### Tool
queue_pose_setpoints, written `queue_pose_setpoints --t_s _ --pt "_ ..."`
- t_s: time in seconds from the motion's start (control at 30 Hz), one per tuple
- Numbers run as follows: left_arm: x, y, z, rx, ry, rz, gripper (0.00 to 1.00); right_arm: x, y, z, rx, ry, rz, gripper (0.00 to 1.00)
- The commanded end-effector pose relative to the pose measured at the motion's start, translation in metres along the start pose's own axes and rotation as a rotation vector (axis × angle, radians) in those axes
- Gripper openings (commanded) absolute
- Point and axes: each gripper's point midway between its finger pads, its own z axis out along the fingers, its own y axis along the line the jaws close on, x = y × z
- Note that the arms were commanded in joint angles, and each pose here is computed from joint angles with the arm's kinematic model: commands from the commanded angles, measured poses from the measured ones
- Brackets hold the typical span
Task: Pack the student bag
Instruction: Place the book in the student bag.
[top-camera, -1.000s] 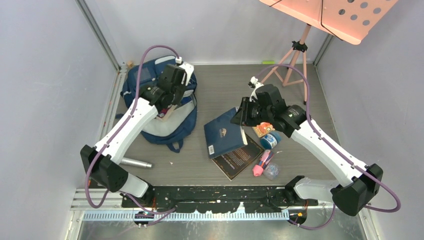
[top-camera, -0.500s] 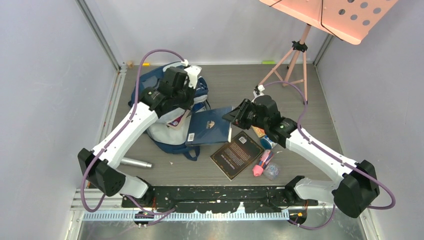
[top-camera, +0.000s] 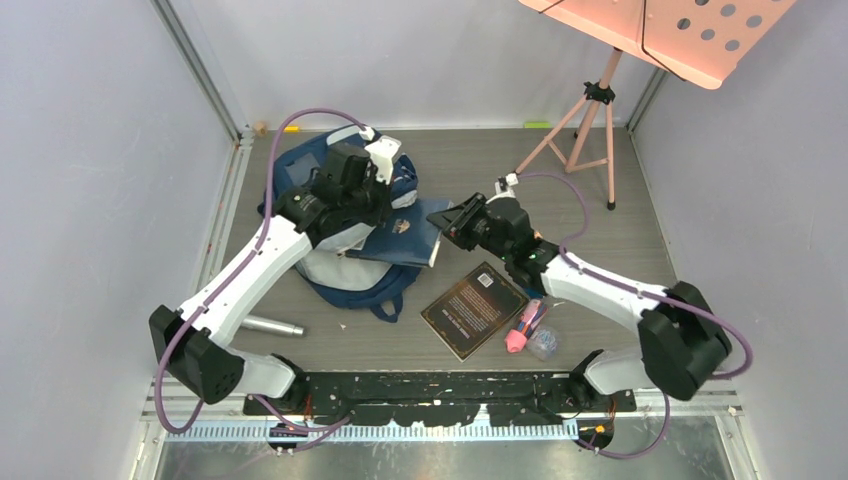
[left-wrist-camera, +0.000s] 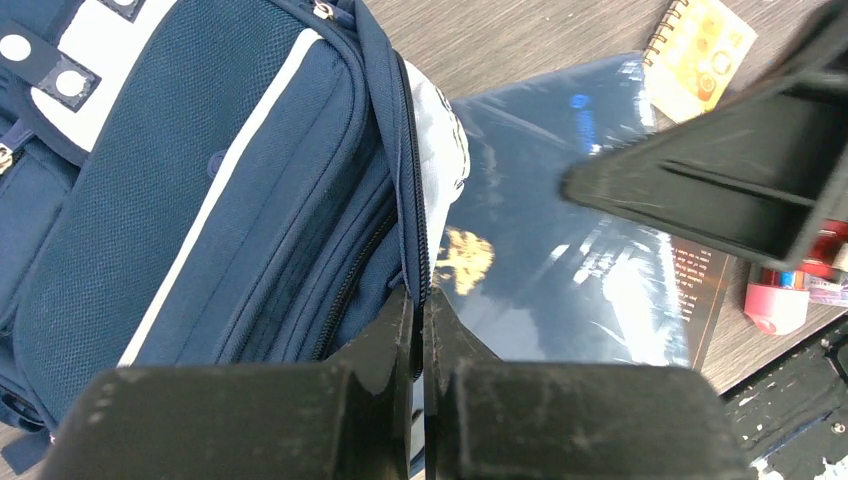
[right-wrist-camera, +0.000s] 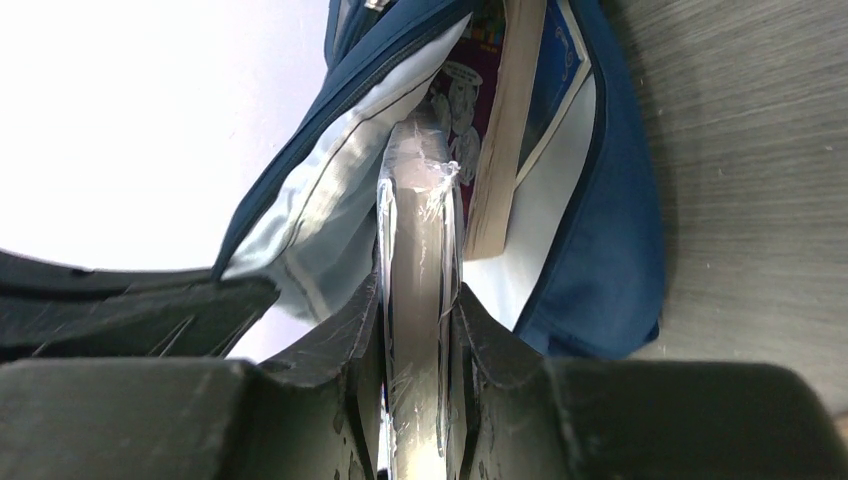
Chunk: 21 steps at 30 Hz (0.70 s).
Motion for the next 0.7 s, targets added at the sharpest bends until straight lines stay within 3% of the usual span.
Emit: queue_pose_setpoints --t_s 0.0,0.13,0.37,0.67 --pt "-0.052 -0.024 -0.03 0.108 -0.22 0.004 0.0 -0.041 0.102 0.001 -0.37 -0.186 0.092 0.01" --pt "-0.053 -0.023 -0.034 0.099 -0.235 0.009 0.0 -0.039 0.086 0.028 -0.32 -0.242 0.074 0.01" --pt "-0.053 -0.022 -0.033 0.096 -0.235 0.007 0.0 -0.03 0.009 0.078 -0.064 -0.385 0.042 0.01" --pt "-0.051 -0.019 -0.032 0.082 -0.229 0.015 0.0 0.009 -0.027 0.135 0.061 -0.394 -0.036 0.01"
